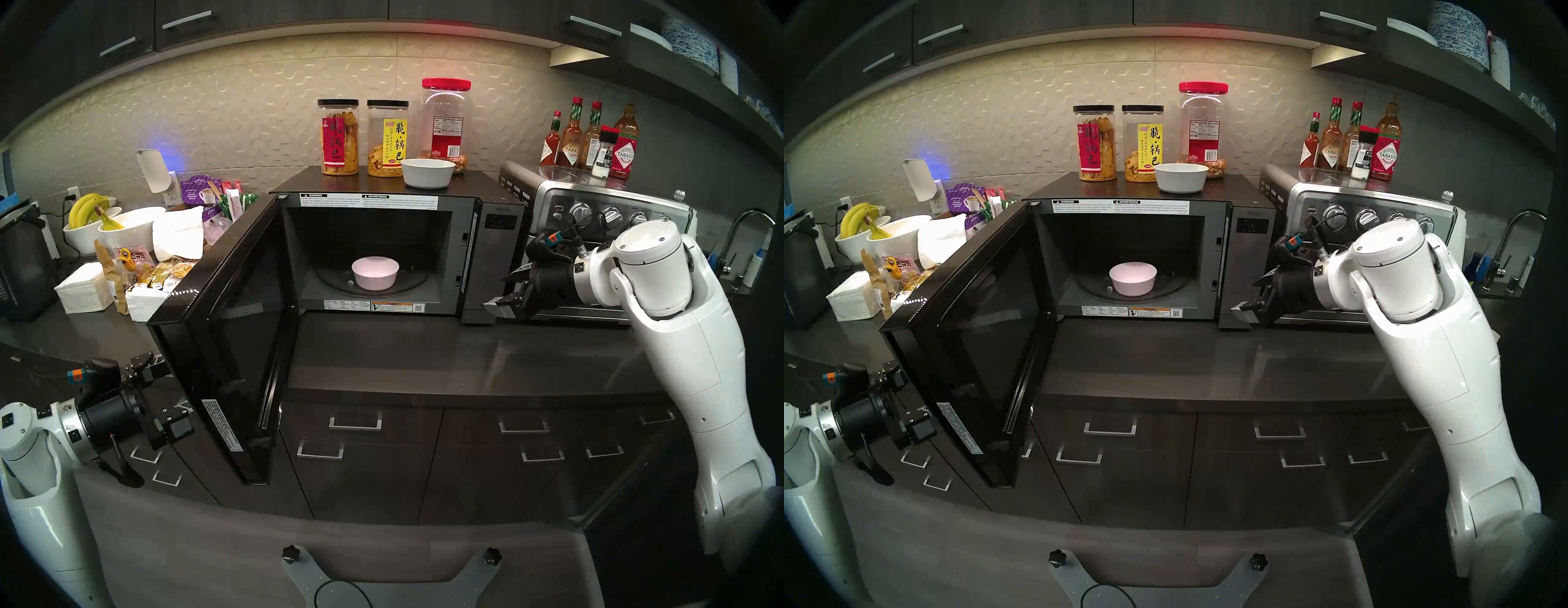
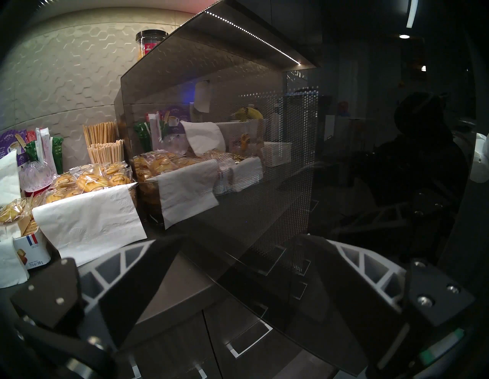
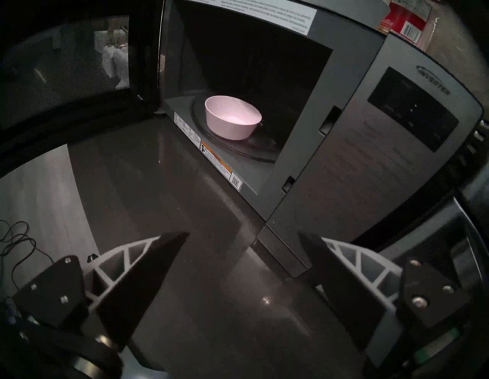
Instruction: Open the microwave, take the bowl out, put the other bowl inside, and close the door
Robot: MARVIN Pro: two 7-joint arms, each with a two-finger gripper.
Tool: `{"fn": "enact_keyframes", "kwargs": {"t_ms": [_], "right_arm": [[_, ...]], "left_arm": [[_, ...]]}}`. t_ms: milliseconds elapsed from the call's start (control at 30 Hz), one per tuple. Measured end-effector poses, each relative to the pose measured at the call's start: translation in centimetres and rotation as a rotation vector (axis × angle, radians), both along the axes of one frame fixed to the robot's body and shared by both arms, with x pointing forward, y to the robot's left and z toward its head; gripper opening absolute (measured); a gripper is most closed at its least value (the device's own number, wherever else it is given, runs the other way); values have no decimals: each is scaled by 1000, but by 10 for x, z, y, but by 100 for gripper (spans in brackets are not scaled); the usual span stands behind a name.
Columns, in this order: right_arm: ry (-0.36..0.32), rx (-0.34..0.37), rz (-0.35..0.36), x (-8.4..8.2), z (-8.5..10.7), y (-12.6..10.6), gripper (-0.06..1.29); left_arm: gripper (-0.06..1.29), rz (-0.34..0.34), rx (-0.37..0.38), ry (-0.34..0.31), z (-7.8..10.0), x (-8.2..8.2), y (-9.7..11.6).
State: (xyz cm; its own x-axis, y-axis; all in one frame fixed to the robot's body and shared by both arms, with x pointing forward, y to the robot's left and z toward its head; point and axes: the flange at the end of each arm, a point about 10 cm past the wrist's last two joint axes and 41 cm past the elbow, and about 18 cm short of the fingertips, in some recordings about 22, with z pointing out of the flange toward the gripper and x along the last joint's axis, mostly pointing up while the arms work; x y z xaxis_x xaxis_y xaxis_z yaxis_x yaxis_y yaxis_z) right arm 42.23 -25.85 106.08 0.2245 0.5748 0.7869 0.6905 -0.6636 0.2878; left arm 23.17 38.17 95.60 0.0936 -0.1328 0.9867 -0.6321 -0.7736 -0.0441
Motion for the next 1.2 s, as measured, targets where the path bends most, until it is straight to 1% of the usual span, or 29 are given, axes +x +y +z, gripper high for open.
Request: {"fn": "enact_keyframes", "kwargs": {"t_ms": [200, 300, 400, 467, 533, 567, 767, 1033, 1200], "right_arm": [[-6, 18, 3, -25, 9, -7, 119], [1, 32, 11, -33, 10, -10, 119], [19, 49, 12, -38, 6, -14, 119], [40, 63, 16, -42, 0, -17, 119], [46, 68, 21, -43, -4, -17, 119], [56, 77, 33, -45, -10, -18, 119], [70, 104, 53, -45, -29, -16, 119], [58, 107, 25, -38, -50, -15, 119], [49, 106, 21, -37, -50, -17, 119]], "left_arm": [[125, 0, 0, 0, 0, 0, 0], [125, 0, 0, 0, 0, 0, 0], [125, 0, 0, 0, 0, 0, 0], [125, 0, 0, 0, 0, 0, 0], [125, 0, 0, 0, 0, 0, 0], [125, -1, 0, 0, 0, 0, 0], [125, -1, -1, 0, 0, 0, 0], [125, -1, -1, -1, 0, 0, 0], [125, -1, -1, -1, 0, 0, 0]]}}
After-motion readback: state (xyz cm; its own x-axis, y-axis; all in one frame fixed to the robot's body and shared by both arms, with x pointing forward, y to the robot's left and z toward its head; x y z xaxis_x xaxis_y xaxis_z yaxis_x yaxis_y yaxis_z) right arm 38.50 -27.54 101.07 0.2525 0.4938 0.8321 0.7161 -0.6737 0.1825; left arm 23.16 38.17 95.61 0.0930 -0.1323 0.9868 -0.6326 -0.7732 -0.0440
